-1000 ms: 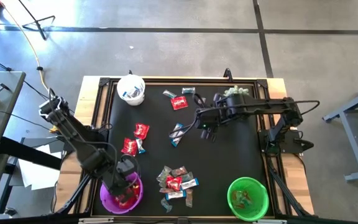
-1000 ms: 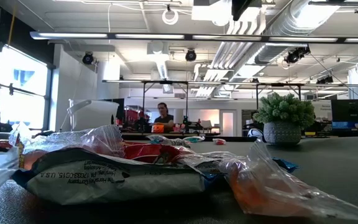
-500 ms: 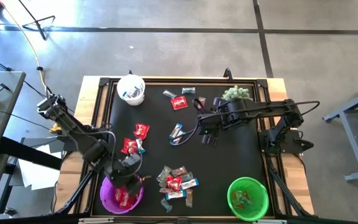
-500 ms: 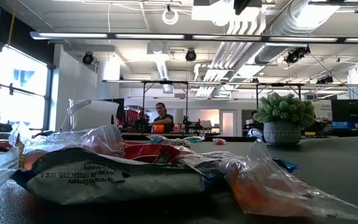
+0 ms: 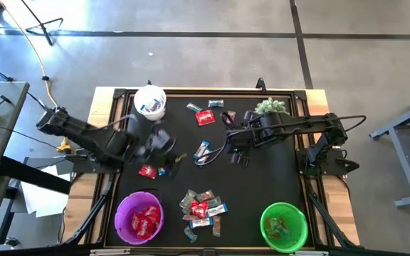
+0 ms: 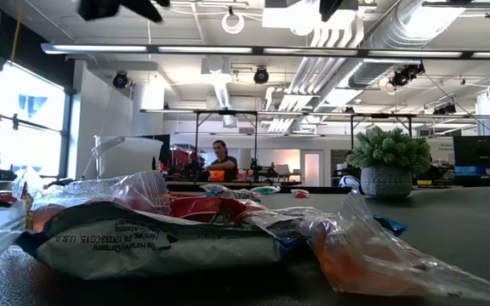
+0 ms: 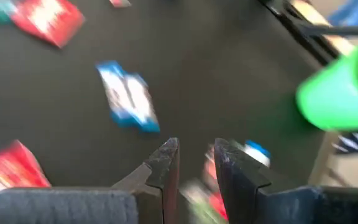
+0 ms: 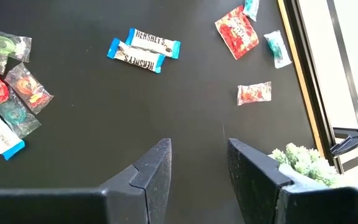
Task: Sort candy
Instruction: Put the red candy into the violet bucket
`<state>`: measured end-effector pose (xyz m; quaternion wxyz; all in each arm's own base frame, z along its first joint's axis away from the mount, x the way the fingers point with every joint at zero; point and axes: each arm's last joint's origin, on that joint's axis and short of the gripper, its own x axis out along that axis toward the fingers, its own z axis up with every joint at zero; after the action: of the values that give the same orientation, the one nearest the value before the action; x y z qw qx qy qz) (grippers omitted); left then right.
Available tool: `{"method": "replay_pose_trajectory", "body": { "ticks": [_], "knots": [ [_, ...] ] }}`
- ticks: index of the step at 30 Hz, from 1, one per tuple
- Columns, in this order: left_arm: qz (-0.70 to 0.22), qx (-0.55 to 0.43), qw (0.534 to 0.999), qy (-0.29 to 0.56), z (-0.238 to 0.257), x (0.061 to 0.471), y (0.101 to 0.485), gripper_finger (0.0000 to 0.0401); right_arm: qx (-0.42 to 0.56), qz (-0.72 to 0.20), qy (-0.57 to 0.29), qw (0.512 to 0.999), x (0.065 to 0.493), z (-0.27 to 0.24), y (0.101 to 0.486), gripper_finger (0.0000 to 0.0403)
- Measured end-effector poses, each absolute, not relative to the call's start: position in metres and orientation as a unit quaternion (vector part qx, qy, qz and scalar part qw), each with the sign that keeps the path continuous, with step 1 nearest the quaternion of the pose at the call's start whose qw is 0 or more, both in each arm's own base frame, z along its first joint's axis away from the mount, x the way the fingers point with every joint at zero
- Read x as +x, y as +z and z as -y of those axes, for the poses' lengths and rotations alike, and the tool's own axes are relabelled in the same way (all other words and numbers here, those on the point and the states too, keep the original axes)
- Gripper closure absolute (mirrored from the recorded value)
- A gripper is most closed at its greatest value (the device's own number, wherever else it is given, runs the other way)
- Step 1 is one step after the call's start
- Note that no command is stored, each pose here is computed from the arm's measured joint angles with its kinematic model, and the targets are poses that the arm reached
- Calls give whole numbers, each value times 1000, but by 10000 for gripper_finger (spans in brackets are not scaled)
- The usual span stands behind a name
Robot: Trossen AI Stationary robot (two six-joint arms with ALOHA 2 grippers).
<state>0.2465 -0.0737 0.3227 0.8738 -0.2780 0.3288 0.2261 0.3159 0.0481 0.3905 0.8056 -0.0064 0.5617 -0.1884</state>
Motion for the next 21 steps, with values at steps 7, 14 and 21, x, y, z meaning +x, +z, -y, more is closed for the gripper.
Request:
{"method": "replay_pose_trajectory", "body": {
  "ticks": [7, 14, 21],
  "knots": [
    [-358, -172, 880, 260, 8, 272, 312, 311, 1, -560, -194, 806, 316, -49, 390, 252],
    [-399, -133, 875, 241, -45, 296, 289, 305, 13, -559, -192, 807, 315, -53, 390, 252],
    [-419, -160, 873, 194, -94, 320, 255, 274, 33, -554, -206, 806, 315, -53, 390, 252]
  ]
}}
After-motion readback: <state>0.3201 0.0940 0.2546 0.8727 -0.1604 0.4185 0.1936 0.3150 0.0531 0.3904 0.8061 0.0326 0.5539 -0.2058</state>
